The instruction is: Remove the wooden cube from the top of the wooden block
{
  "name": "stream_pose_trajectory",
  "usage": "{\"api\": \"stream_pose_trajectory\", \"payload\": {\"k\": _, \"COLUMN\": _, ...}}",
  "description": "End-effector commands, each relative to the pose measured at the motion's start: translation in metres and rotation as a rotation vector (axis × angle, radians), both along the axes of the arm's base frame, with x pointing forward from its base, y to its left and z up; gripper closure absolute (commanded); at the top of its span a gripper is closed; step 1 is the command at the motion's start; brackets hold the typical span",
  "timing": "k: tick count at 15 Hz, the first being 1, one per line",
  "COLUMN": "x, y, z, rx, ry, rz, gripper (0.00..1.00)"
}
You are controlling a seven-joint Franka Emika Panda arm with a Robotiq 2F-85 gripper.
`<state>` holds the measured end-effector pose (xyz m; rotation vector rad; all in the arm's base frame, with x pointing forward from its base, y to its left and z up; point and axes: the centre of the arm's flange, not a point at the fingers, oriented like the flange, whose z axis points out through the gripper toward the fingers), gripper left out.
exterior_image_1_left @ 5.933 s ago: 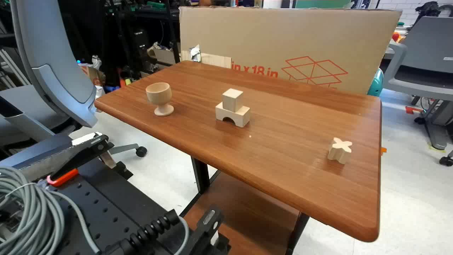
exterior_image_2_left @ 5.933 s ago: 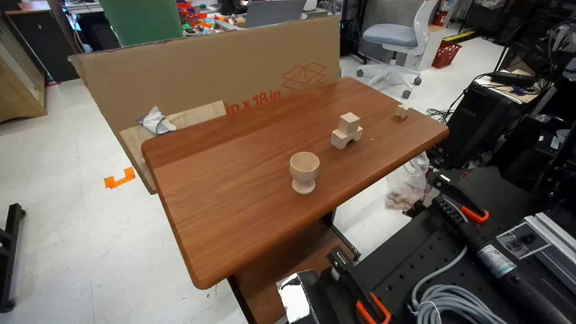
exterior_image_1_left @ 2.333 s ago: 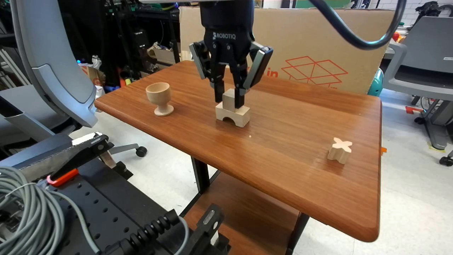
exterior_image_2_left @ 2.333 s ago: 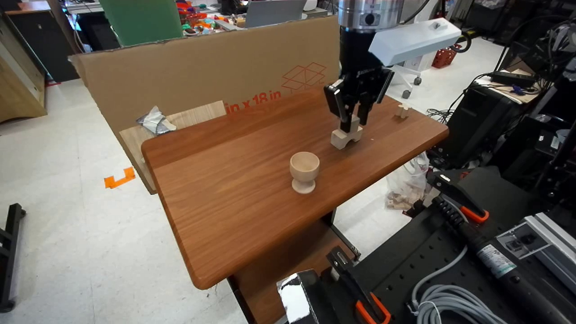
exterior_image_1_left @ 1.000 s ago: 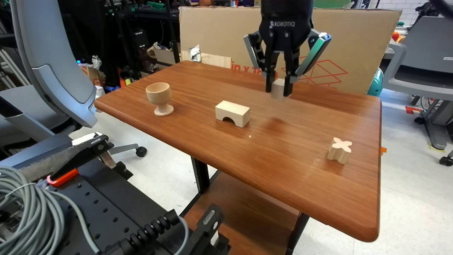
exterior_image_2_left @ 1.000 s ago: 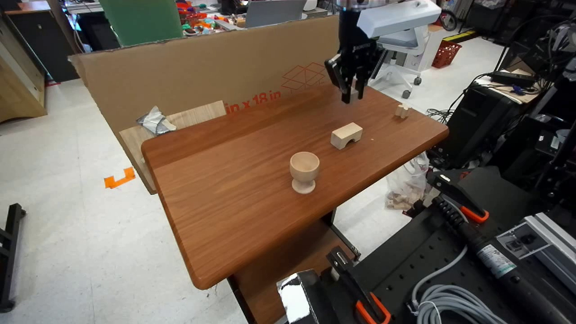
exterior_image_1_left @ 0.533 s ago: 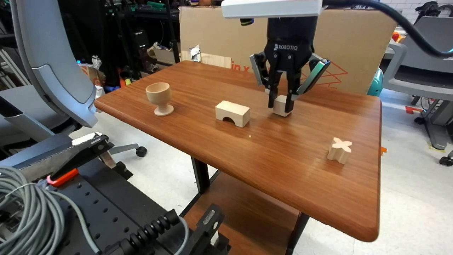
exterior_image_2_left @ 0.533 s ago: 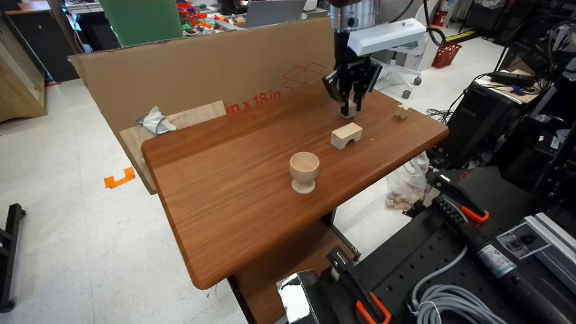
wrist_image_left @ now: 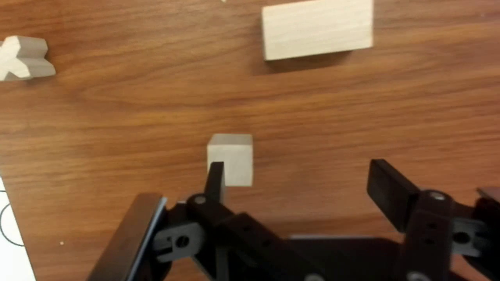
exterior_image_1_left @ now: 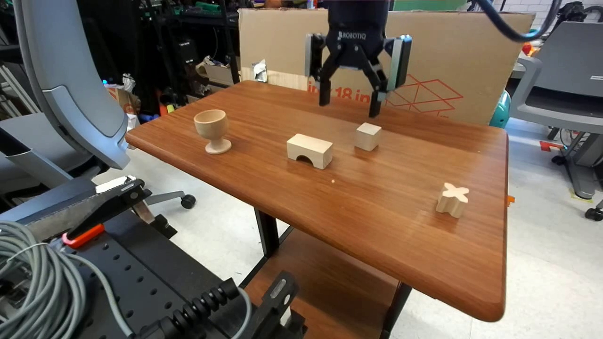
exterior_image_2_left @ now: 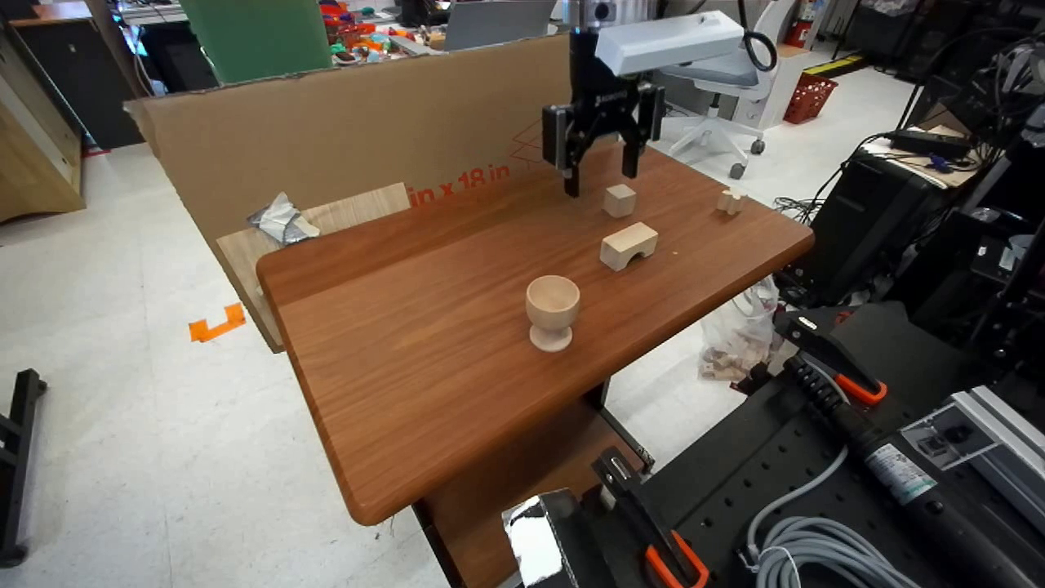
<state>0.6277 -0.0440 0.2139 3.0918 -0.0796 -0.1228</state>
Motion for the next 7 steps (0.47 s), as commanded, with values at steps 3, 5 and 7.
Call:
{"api": "stream_pose_trajectory", "payload": {"k": 3, "x": -0.036, "y": 0.040, "z": 0.113, "rx": 0.090, "ry": -0.084, "rz": -0.002, "gripper": 0.00}}
{"api": "stream_pose_trajectory", "payload": {"k": 5, "x": -0.048, "y": 0.039, "z": 0.142, "rx": 0.073, "ry": -0.115, "rz": -0.016, "gripper": 0.00}}
{"api": "stream_pose_trajectory", "payload": {"k": 7, "x": -0.027, "y": 0.039, "z": 0.128, "rx": 0.066, "ry": -0.120, "rz": 0.002, "gripper": 0.00}}
